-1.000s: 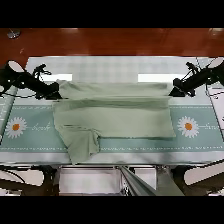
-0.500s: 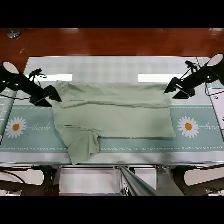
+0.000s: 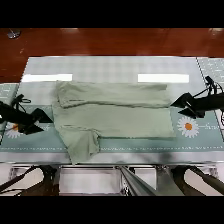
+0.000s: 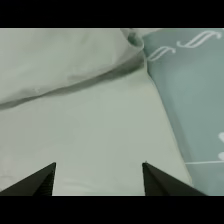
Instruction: Fold the shirts.
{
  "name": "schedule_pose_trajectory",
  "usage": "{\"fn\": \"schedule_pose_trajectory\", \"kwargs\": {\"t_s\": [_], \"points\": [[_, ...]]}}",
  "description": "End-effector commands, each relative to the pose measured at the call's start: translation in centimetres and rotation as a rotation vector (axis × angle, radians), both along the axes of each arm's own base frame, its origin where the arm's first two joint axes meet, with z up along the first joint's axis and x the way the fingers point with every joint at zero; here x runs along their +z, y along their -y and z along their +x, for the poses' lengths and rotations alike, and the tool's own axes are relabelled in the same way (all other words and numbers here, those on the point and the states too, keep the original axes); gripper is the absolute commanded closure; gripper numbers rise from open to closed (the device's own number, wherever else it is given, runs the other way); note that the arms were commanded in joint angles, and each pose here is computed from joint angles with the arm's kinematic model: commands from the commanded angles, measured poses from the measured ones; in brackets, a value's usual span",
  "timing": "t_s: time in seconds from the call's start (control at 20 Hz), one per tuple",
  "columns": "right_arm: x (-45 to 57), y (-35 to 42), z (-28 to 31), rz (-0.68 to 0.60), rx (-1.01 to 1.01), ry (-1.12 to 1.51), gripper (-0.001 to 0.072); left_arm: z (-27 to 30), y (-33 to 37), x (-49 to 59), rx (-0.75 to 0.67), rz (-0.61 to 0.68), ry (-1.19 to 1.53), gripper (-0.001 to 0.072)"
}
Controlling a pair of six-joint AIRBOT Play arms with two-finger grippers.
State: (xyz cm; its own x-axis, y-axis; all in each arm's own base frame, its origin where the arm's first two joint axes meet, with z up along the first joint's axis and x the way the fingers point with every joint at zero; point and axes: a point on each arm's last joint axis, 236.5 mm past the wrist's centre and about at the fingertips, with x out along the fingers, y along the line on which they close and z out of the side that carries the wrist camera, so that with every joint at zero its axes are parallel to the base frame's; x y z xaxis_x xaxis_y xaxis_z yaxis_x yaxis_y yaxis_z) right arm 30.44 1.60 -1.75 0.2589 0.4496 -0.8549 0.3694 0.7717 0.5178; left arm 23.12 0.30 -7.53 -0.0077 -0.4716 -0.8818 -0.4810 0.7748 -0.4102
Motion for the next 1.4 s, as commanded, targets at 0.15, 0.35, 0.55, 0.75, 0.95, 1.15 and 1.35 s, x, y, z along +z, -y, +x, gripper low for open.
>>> {"fn": "schedule_pose_trajectory", "kwargs": {"t_s": [0.15,0.35,0.55,0.75,0.95,1.15,1.35], "points": [[0.2,-1.1,-3.5,-0.015,0.029,0.029,0.0086,-3.4,6.4,-2.5,0.131,-0.188,0.073,0.0002],[0.5,-1.2,-3.6,-0.013,0.018,0.03,0.0086,-3.4,9.4,-3.6,0.11,-0.238,0.142,0.0004],[-0.8,1.1,-5.6,-0.095,0.005,-0.062,0.0087,-2.1,11.5,-2.7,0.046,-0.276,0.238,0.068],[-3.3,4.2,-10.7,-0.178,-0.012,-0.26,0.0087,-1.0,11.3,-1.8,0.013,-0.276,0.284,0.0685],[-6.7,0.6,-13.3,-0.054,-0.002,-0.312,0.0087,0.0,11.1,-1.2,0.021,-0.277,0.31,0.0685],[-8.0,0.2,-11.1,-0.014,-0.054,-0.253,0.0088,0.1,11.1,-1.2,0.02,-0.275,0.317,0.0685],[-9.0,-2.0,-8.8,0.125,-0.062,-0.22,0.0091,0.1,11.1,-1.2,0.02,-0.275,0.317,0.0685]]}}
